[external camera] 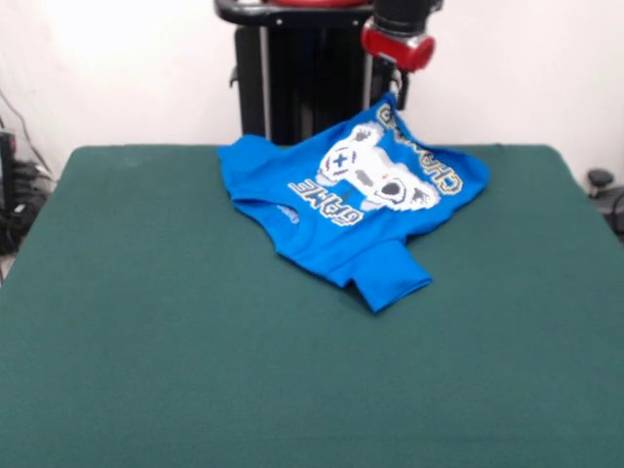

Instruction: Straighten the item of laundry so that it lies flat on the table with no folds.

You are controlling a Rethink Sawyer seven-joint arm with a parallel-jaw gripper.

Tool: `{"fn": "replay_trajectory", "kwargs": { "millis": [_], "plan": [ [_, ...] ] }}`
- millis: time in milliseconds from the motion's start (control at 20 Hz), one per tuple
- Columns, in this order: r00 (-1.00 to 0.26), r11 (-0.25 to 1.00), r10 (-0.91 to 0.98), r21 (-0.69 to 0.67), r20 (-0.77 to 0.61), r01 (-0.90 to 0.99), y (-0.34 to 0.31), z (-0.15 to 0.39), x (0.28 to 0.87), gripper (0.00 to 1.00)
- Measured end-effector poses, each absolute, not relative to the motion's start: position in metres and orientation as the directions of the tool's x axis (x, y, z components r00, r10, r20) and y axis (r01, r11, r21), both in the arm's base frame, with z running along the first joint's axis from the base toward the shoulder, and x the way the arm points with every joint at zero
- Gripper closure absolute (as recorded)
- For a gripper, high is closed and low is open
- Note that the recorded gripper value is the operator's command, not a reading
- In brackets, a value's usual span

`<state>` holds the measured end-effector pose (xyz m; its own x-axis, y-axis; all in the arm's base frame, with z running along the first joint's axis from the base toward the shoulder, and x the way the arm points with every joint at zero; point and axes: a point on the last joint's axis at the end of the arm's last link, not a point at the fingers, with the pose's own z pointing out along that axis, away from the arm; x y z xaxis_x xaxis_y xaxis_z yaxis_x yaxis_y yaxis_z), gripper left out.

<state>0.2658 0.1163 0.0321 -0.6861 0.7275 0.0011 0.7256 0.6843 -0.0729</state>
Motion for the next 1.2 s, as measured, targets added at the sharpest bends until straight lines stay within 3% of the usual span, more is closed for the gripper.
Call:
{"fn": "replay_trajectory", "kwargs": {
  "millis": [750,1200],
  "plan": [
    [-0.675,0.675,0.737,0.033,-0.013,0.737,0.127,0.067,0.318,0.00],
    [-0.605,0.613,0.776,-0.016,-0.181,0.790,0.134,0.079,0.354,0.00]
  ]
}}
